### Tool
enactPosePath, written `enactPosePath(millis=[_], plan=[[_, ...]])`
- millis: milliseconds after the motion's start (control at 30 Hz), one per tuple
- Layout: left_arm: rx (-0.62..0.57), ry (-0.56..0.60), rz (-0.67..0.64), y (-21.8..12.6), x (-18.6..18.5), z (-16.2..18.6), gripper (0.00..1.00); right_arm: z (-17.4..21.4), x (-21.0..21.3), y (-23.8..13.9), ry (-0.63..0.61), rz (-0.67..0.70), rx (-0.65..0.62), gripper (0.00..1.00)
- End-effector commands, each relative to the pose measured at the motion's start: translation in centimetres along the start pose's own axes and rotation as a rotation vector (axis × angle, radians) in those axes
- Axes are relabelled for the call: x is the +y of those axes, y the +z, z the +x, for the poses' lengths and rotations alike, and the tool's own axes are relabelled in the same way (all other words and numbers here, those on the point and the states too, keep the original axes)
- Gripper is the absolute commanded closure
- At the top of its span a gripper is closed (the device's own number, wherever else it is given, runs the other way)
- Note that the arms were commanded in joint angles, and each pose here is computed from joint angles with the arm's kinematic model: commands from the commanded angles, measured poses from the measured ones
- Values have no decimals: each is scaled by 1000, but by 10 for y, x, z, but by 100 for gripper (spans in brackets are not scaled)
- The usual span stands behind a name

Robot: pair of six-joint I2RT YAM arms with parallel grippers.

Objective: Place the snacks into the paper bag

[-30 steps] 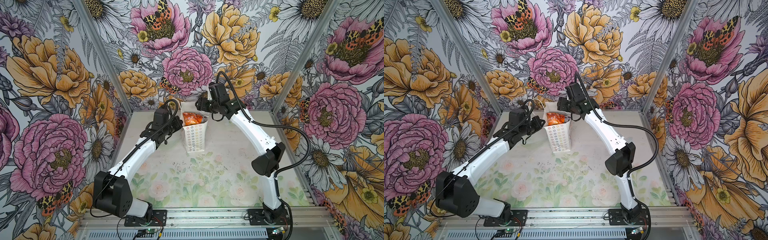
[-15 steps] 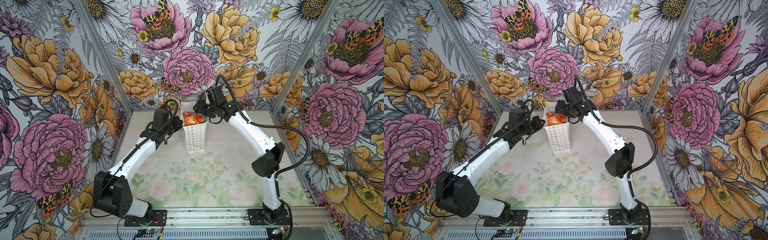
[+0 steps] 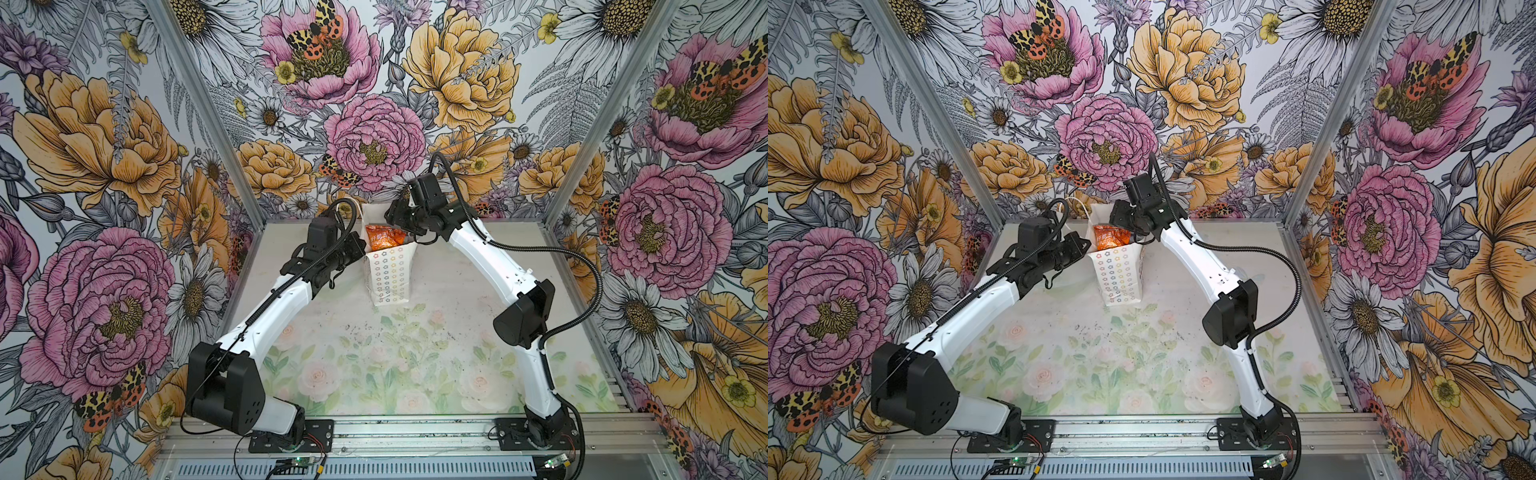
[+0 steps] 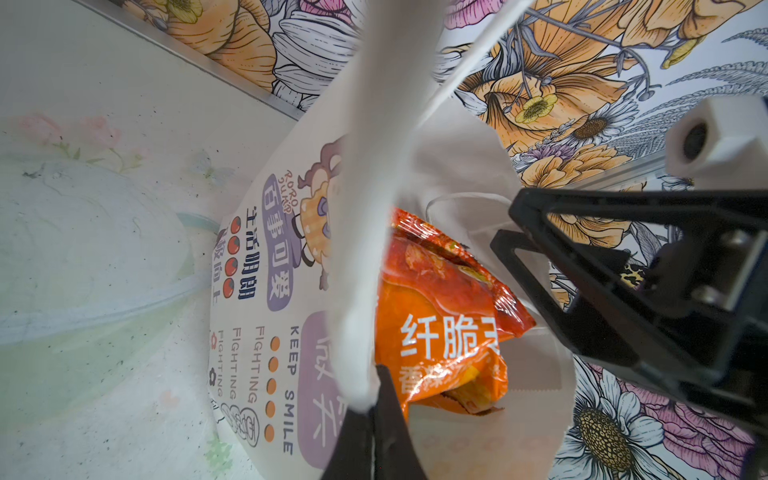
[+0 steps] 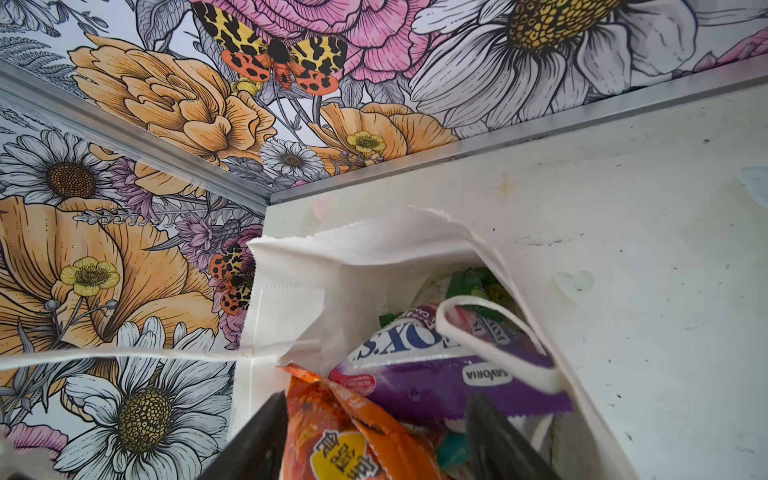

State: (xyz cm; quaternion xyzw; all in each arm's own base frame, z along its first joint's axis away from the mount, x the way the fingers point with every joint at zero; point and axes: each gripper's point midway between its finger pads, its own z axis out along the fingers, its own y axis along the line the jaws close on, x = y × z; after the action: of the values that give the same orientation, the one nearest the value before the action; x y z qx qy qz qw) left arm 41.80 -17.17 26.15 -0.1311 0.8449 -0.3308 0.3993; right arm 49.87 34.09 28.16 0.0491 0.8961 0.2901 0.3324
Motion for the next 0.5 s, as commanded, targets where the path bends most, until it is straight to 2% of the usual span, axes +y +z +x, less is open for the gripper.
enactPosePath(millis=[0,267,467], plan=[[33,-1,-9,4,9,9,100,-3,2,15,9,-21,-10,35],[31,-3,-11,3,10,8,100,-6,9,20,-15,-58,-34,35],[32,-4,-14,4,10,8,100,-14,19,11,-56,-115,-81,36]])
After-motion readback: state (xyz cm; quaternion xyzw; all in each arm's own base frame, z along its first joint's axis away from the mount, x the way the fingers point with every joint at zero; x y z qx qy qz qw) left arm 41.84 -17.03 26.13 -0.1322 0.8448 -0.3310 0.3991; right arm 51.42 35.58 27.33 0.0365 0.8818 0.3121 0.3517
